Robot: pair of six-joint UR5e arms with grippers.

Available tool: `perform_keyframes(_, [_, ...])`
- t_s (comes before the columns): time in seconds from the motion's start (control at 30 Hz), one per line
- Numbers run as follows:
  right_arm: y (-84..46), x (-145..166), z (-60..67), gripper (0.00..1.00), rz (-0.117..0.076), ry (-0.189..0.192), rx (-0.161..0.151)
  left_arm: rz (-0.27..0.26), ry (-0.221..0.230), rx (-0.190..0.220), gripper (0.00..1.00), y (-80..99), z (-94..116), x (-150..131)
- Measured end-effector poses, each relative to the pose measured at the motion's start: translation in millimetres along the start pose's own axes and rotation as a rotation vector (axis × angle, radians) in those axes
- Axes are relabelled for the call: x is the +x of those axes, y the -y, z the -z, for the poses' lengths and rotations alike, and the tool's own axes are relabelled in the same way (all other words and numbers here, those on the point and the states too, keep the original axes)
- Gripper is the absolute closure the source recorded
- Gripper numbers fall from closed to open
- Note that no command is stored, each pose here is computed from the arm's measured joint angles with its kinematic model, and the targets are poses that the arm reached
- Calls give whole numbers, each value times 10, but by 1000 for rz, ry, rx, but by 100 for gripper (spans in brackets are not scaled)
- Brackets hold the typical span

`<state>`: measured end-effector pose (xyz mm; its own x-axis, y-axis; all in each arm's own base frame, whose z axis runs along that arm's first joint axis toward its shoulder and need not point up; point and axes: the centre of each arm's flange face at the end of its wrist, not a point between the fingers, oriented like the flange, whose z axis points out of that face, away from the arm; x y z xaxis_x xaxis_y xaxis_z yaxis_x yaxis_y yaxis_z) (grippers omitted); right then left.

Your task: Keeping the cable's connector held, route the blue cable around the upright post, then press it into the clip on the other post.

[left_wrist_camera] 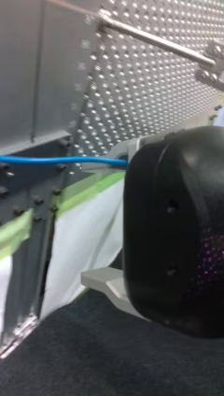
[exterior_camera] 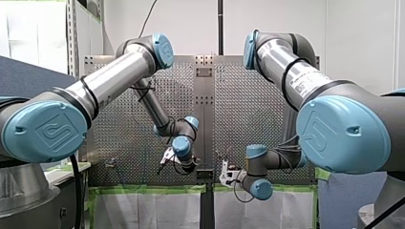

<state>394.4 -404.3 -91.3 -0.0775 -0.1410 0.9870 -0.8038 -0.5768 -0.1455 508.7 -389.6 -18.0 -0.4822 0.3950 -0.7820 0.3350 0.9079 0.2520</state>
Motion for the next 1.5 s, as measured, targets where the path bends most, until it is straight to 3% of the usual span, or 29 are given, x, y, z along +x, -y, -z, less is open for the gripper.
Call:
perform_keyframes(0.37, [0,-4,4,100,13,2,0,61,33,107,0,209,6,2])
perform_keyframes(1.0, [-27,0,0,100,21,1,-5,199,84,257,0,341,-22,-80])
perform_keyframes(1.13, [-34,4,-4,100,22,0,-6,214,85,249,0,323,-31,-84])
perform_keyframes(1.33, [-44,7,-9,100,22,-2,-7,220,99,200,0,273,-58,-95])
perform_keyframes(1.4, [-48,8,-10,100,22,-3,-8,224,101,185,15,262,-61,-95])
perform_keyframes(1.43, [-49,9,-10,100,22,-3,-8,224,101,178,15,258,-61,-95])
perform_keyframes(1.5, [-54,9,-11,100,22,-3,-9,225,101,163,36,255,-59,-94])
